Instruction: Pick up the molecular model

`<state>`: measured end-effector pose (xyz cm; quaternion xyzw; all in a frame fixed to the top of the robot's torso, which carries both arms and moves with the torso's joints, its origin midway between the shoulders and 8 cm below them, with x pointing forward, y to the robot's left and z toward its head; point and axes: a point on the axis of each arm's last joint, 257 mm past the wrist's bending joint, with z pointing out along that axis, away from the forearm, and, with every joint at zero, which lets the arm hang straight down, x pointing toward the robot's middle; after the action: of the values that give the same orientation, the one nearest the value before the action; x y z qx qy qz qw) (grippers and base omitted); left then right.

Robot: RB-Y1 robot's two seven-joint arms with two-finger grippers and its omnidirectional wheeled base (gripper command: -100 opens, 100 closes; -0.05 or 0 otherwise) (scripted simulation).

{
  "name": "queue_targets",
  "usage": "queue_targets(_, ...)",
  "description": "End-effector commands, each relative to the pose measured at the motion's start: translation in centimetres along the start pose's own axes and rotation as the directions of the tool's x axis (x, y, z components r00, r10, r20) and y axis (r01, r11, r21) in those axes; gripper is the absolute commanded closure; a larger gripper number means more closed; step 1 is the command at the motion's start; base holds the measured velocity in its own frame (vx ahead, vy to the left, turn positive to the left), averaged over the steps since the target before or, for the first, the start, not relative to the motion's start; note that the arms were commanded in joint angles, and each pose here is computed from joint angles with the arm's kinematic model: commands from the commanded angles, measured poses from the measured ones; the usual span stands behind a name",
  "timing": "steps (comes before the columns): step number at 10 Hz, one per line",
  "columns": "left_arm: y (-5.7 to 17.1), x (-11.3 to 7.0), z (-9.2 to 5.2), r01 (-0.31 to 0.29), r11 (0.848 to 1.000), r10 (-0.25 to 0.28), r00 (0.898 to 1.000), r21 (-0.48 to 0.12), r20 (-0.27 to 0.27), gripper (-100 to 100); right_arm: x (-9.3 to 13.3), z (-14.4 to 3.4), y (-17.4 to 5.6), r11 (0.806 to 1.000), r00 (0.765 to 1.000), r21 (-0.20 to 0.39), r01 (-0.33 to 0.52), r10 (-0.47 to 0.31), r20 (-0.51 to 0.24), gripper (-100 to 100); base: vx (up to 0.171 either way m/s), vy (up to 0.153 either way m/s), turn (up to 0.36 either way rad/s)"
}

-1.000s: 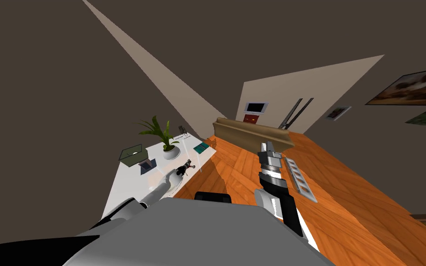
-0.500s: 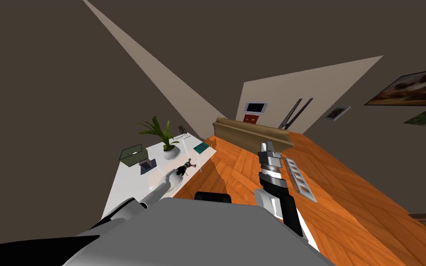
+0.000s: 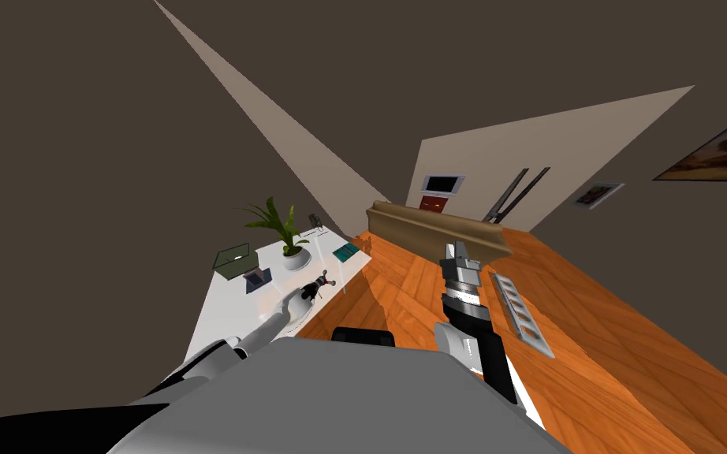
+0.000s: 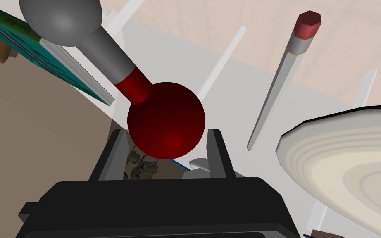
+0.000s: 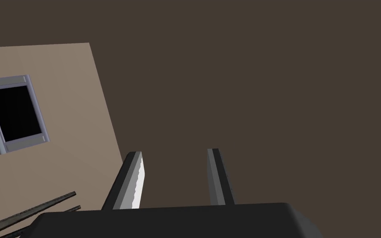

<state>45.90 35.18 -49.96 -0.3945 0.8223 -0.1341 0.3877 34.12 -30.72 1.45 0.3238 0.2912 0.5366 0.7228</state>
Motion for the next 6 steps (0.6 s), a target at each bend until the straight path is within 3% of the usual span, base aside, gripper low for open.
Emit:
queue_targets(1, -0.31, 0.28, -0.30, -0.007, 1.000, 0.007, 1.000, 0.005, -0.008, 100, 0.00, 0.00, 0.00, 1.000, 1.000, 0.000, 0.000, 0.000, 0.000, 0, 0.015, -0.016, 0.056)
queue_targets(5, -0.75, 0.79, -0.71, -0.018, 1.000, 0.018, 1.000, 0.013, -0.020, 100, 0.00, 0.00, 0.00, 1.000, 1.000, 0.000, 0.000, 0.000, 0.000, 0, 0.008, -0.009, 0.055)
queue_targets(6, -0.76, 0.84, -0.73, -0.018, 1.000, 0.018, 1.000, 0.013, -0.021, 0, 0.00, 0.00, 0.00, 1.000, 1.000, 0.000, 0.000, 0.000, 0.000, 0, 0.000, 0.000, 0.000)
